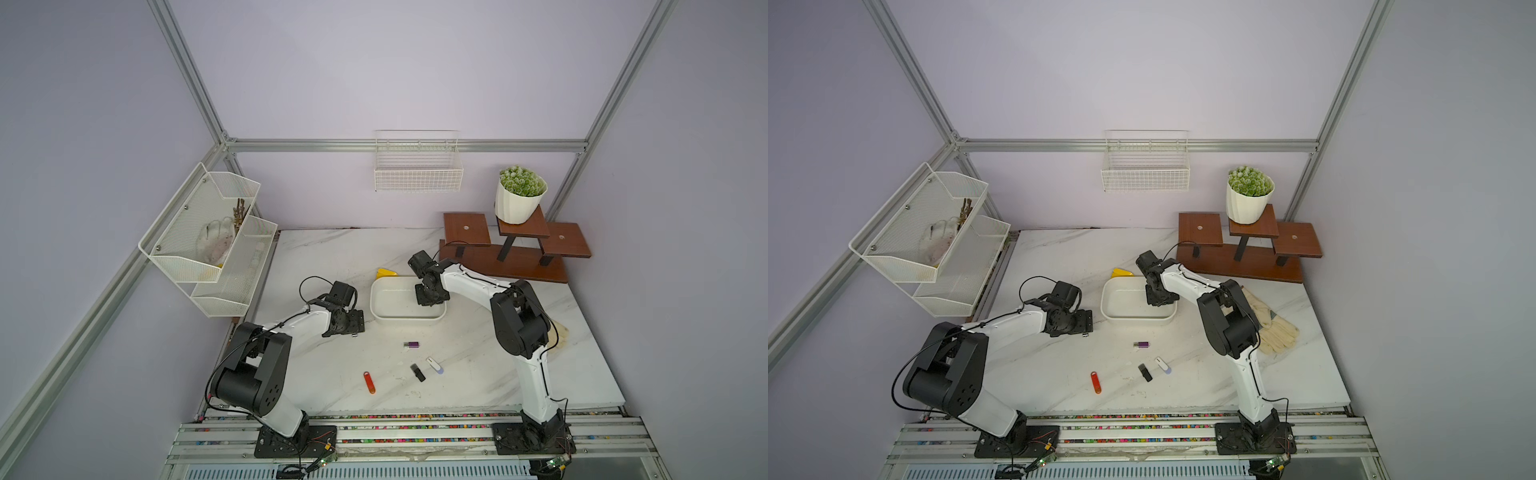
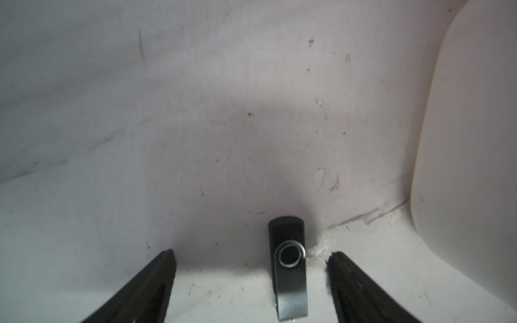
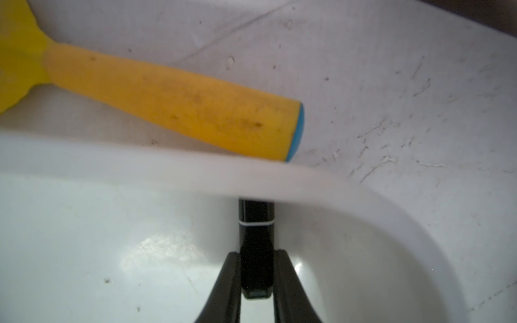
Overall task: Put the usb flash drive into the storage box
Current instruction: Place the USB flash in the storage box, then pick up the USB flash from the center of the board.
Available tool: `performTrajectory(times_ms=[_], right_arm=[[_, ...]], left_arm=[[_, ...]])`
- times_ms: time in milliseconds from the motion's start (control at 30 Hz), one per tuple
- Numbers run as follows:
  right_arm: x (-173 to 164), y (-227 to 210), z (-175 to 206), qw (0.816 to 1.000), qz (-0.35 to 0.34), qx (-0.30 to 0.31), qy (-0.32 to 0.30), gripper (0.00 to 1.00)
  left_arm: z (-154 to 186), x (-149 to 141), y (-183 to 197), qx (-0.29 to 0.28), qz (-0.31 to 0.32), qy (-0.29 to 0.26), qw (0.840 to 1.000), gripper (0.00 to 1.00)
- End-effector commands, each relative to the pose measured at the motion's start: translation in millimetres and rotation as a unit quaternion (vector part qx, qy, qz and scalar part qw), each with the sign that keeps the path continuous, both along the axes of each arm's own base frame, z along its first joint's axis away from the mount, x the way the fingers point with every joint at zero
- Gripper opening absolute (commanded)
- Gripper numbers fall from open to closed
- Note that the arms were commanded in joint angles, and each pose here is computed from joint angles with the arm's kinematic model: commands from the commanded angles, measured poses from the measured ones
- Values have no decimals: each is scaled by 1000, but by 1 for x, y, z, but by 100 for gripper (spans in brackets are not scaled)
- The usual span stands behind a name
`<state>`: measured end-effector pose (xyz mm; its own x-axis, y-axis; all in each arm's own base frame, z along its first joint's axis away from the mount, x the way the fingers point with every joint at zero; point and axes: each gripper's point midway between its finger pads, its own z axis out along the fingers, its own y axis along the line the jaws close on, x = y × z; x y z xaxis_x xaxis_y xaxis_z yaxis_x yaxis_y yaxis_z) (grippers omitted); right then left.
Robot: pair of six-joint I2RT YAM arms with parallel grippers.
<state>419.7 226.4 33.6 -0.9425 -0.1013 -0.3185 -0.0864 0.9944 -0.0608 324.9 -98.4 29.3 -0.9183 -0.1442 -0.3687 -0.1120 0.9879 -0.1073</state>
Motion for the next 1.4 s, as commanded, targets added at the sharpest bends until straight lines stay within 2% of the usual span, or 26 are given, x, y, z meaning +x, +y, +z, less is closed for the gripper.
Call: performTrajectory(times_ms=[0,67,200,267,467,767,867,1267,1367], right_arm=[[-1,-5,-5,1000,-2,-11,4,38],[-1,-6,-3,1000,-2,-10,2,48],[1,-5,2,1000,-3,-6,-4,53],[2,-3,9,1000,-3,3,-13,54],[5,4,62,996,1,51,-72,54],[0,-2,125,990,7,68,-124,52],[-2,-6,138,989,6,69,-133,52],[-6,-7,138,990,13,66,-127,52],[-9,-9,138,990,13,64,-126,52]], left_arm=[[8,12,-5,-3,7,-18,1000,87],[6,11,-6,-1,6,-16,1000,87],[5,13,-8,1,4,-15,1000,84],[4,13,-8,3,4,-12,1000,80],[3,13,-10,13,2,-6,1000,68],[-5,11,-15,37,-6,16,999,52],[-7,8,-14,47,-4,25,999,51],[-8,-7,-14,50,12,42,998,47],[-10,-7,-14,49,14,44,998,39]])
